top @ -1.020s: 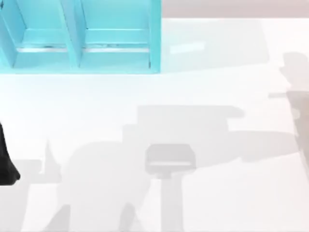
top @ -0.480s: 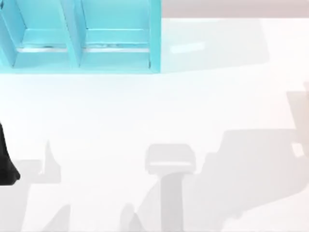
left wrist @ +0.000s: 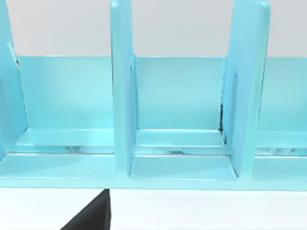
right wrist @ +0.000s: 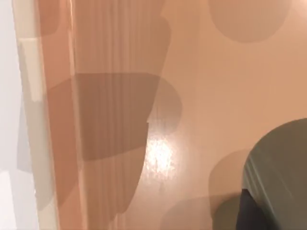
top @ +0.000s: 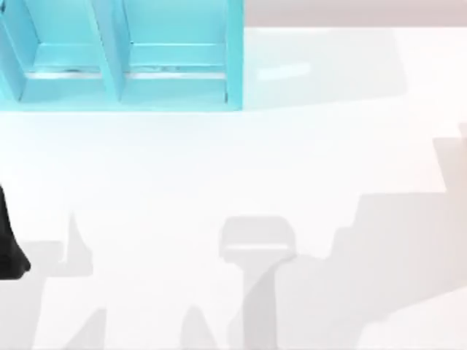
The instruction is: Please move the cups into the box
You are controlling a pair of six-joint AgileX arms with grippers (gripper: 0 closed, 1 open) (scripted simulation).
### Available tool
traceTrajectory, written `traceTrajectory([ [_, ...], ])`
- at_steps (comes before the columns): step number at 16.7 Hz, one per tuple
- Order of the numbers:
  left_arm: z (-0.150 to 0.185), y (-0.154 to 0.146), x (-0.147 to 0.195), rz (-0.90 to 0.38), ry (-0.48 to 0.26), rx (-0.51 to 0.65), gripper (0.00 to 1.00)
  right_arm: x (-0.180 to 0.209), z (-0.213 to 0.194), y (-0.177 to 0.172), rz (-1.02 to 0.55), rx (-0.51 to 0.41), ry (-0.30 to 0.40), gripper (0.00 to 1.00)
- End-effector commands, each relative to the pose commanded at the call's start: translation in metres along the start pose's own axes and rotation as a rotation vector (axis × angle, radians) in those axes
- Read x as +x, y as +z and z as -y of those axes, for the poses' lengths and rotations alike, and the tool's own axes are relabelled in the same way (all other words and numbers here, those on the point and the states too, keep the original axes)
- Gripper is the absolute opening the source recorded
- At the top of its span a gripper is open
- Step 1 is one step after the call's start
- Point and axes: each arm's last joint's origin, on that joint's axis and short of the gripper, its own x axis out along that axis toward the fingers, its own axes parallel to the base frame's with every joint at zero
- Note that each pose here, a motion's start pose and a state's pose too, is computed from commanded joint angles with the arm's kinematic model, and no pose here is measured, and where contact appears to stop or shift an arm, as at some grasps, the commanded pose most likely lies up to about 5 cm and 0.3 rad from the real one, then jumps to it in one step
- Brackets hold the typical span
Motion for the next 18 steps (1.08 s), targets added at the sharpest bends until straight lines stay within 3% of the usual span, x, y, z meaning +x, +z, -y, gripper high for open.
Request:
traceTrajectory([
  [6, 0.000, 0.000, 0.000, 0.000, 0.000, 0.000, 1.00, 0.037, 0.005, -0.003, 0.001, 0.003, 0.002, 0.00],
  [10, 0.000, 0.000, 0.000, 0.000, 0.000, 0.000, 1.00, 0.039, 0.006, -0.003, -0.001, 0.003, 0.003, 0.00],
  [18, 0.000, 0.000, 0.000, 0.000, 0.000, 0.000, 1.00, 0.039, 0.006, -0.003, -0.001, 0.003, 0.003, 0.60],
])
